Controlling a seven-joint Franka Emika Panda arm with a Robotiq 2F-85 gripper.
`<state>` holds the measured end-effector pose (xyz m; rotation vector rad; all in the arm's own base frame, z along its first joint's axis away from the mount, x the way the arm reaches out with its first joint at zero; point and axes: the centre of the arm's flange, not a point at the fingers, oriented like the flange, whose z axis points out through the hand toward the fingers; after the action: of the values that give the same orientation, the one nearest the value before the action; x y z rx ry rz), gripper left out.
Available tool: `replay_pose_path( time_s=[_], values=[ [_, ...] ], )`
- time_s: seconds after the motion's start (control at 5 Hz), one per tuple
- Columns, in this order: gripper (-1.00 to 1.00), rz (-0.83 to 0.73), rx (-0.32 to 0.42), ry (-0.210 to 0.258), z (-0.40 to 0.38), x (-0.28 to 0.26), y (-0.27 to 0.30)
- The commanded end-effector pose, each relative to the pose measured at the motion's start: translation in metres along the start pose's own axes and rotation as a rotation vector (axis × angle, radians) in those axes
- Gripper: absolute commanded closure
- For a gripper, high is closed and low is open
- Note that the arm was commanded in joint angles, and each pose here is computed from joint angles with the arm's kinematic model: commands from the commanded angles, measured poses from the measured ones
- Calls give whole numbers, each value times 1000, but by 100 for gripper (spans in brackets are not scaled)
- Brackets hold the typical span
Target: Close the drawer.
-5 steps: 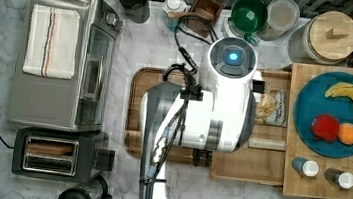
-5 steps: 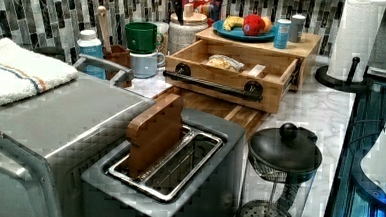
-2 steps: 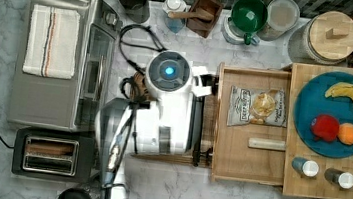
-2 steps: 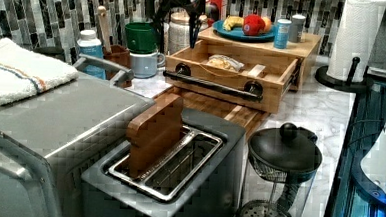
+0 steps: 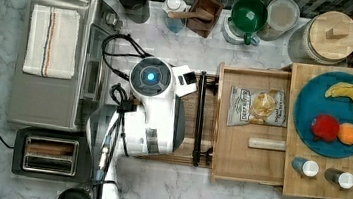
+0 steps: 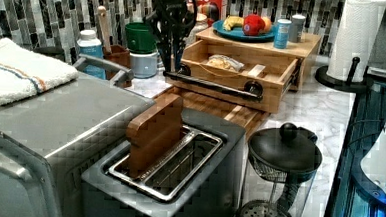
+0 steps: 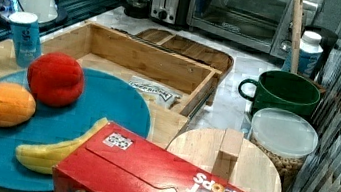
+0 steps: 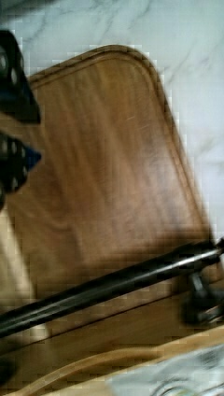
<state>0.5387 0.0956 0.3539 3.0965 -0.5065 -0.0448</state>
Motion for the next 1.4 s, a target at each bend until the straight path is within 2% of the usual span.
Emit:
replay_pose_path(
  time_s=[0.2, 0.6, 0.8, 1.0, 1.2, 1.4],
  values=[
    [100, -211, -102, -42, 59, -4, 35],
    [100, -320, -119, 3, 84, 3, 66],
    [100, -321, -124, 9, 90, 5, 85],
    [100, -360, -120, 26, 89, 6, 108],
    [100, -365, -137, 19, 74, 14, 135],
    [100, -403, -157, 47, 58, 31, 175]
  ],
)
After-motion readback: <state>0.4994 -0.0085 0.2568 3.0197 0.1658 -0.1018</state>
